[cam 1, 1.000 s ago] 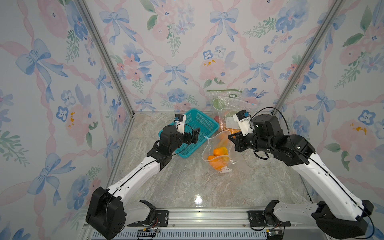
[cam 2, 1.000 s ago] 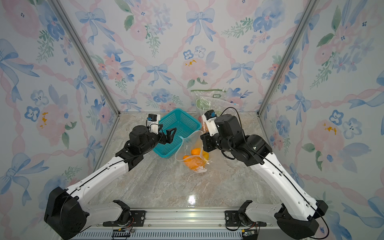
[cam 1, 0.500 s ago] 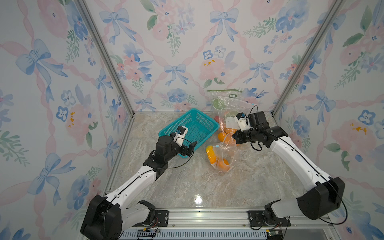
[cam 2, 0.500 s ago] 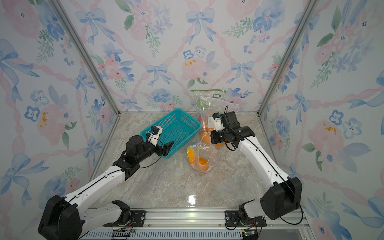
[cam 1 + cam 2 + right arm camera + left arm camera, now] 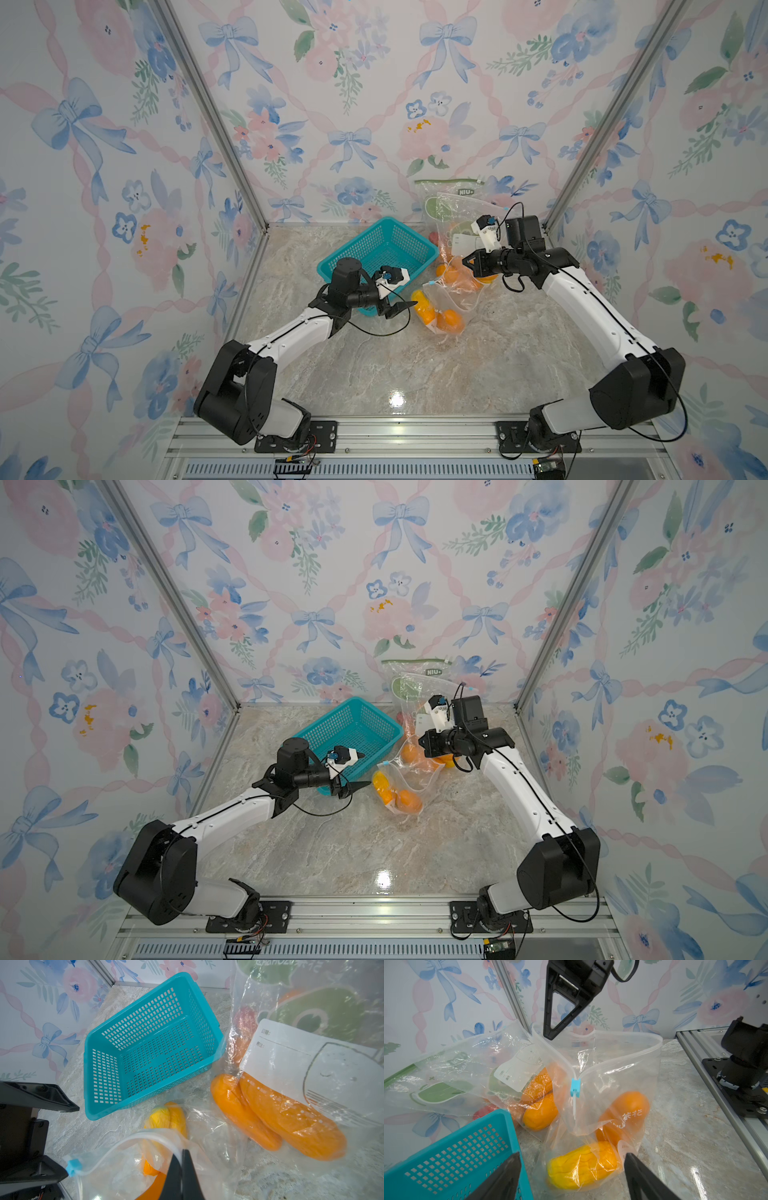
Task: Place the mango in a zip-top bag and seal the zipper
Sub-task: Adjust the zipper food storage bag at the center of the board, then pick up the zipper food storage bag at the center of the board.
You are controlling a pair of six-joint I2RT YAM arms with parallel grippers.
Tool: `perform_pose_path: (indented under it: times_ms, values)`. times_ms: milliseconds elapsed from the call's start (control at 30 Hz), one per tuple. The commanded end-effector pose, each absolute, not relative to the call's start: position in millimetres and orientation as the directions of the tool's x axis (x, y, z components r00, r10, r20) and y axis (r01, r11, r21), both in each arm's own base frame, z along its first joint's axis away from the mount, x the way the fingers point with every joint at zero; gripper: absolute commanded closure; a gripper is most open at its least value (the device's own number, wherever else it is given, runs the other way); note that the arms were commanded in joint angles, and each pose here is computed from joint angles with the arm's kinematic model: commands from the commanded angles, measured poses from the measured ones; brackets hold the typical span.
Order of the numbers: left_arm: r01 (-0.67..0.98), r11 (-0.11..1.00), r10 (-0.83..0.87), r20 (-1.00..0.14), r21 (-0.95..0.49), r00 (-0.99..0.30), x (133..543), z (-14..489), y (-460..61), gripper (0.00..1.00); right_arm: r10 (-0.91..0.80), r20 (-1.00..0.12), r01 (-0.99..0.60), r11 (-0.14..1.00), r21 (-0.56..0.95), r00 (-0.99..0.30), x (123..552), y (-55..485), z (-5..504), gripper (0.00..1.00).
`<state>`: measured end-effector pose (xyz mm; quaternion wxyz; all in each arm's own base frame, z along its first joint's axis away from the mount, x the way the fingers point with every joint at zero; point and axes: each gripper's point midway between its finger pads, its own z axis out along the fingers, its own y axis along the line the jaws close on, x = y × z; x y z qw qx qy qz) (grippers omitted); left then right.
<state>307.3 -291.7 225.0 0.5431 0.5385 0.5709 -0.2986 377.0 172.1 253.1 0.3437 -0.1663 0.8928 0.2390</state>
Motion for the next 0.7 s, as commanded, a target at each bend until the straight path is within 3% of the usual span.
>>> perform_pose_path:
  times_ms: [0, 133, 300, 633, 667]
  values:
    - [0.959, 0.150, 0.235, -0.951, 0.239, 0.200, 308, 239, -315, 0.39, -0.113, -0.723, -0.477, 0.818, 0.321, -0.681, 383, 177, 268, 1.00]
    - [0.971, 0.110, 0.241, -0.954, 0.211, 0.180, 305, 232, -330, 0.46, -0.110, -0.721, -0.472, 0.821, 0.323, -0.684, 384, 177, 267, 1.00]
    - [0.967, 0.152, 0.268, -0.950, 0.204, 0.158, 316, 226, -337, 0.57, -0.109, -0.719, -0.470, 0.821, 0.324, -0.686, 383, 177, 267, 1.00]
    - [0.953, 0.230, 0.305, -0.945, 0.198, 0.122, 330, 223, -331, 1.00, -0.110, -0.724, -0.472, 0.822, 0.319, -0.681, 382, 175, 270, 1.00]
    - [0.950, 0.243, 0.307, -0.944, 0.196, 0.117, 331, 224, -330, 1.00, -0.110, -0.724, -0.472, 0.821, 0.320, -0.681, 381, 175, 271, 1.00]
